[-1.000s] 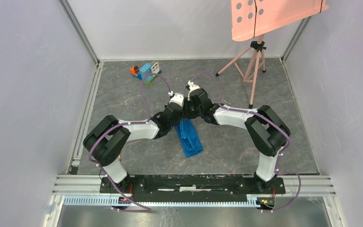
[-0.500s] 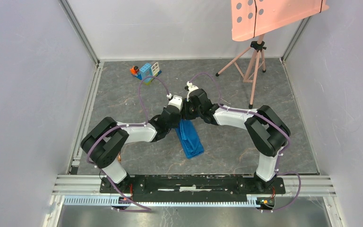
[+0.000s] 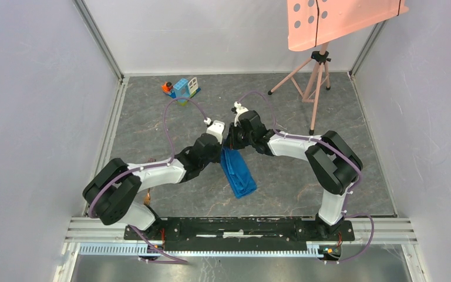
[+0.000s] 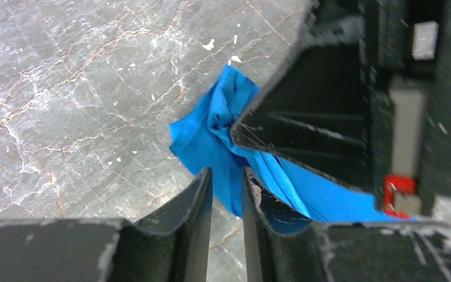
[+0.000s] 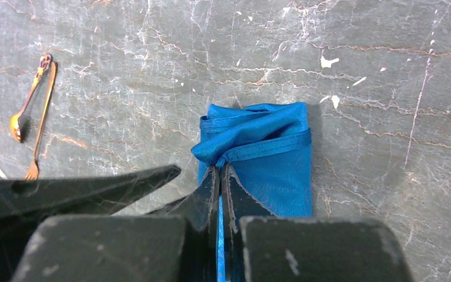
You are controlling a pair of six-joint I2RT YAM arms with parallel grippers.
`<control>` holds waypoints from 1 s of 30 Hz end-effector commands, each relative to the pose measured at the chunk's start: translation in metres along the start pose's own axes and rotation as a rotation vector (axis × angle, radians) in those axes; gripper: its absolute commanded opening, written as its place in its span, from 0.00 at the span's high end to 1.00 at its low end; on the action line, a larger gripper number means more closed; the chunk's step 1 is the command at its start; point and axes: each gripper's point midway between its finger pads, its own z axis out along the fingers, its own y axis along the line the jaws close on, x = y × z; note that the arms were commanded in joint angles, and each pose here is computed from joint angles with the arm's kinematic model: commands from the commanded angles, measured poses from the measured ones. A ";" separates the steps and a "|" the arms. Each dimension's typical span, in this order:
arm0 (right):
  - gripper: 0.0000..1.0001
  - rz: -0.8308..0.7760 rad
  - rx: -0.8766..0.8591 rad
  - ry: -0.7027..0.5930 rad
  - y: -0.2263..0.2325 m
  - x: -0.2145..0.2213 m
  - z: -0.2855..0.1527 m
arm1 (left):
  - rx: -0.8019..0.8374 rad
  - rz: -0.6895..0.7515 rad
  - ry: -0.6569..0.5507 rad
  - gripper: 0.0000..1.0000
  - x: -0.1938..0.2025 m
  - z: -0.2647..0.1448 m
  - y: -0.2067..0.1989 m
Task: Fold the napkin into a case and place the utensils inside
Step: Stuff the top corner of the smaller-rectangle-folded napkin into the folded napkin.
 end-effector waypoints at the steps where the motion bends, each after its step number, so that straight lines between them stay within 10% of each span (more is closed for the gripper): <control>1: 1.00 0.037 -0.099 -0.065 0.022 -0.029 -0.010 | 0.008 0.019 -0.091 0.68 -0.013 -0.012 -0.005; 11: 1.00 0.084 -0.144 -0.053 0.027 -0.031 -0.012 | -0.049 0.113 -0.069 0.79 0.002 0.007 -0.002; 30: 1.00 0.088 -0.141 -0.044 0.024 -0.025 -0.009 | -0.168 0.192 -0.071 0.70 -0.005 0.007 0.009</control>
